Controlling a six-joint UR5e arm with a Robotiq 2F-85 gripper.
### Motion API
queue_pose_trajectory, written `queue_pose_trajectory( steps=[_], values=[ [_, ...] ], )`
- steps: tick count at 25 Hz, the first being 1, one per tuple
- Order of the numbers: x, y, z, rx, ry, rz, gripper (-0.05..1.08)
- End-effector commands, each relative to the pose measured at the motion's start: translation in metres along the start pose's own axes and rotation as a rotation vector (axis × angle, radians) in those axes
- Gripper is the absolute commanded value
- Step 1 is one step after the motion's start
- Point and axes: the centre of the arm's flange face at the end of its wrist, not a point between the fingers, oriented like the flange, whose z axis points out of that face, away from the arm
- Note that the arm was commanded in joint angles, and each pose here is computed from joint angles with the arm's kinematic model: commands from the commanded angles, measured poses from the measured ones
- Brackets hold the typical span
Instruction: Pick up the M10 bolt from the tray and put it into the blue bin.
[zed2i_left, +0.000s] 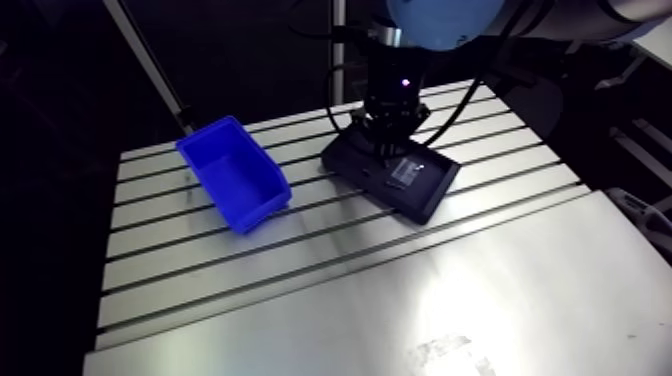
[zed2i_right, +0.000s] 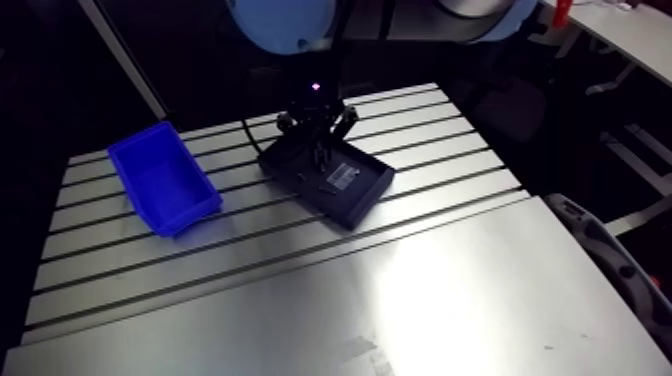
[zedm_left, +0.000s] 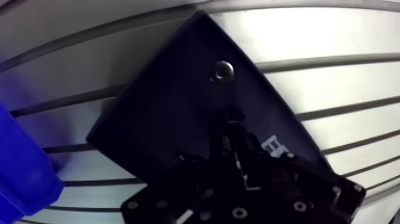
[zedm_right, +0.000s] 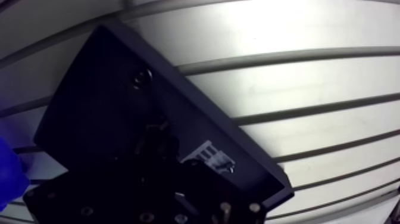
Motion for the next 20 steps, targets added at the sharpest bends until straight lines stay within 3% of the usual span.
queue_pose_trajectory(
  steps=[1,4,7,20],
  values=[
    [-0.003,-0.004,-0.011,-0.002,0.014,-0.030,1.03],
    [-0.008,-0.004,-0.028,-0.006,0.036,-0.032,1.04],
    [-0.021,-0.008,-0.043,-0.004,0.020,-0.048,1.05],
    [-0.075,-0.017,-0.146,-0.006,0.094,-0.145,1.05]
  ],
)
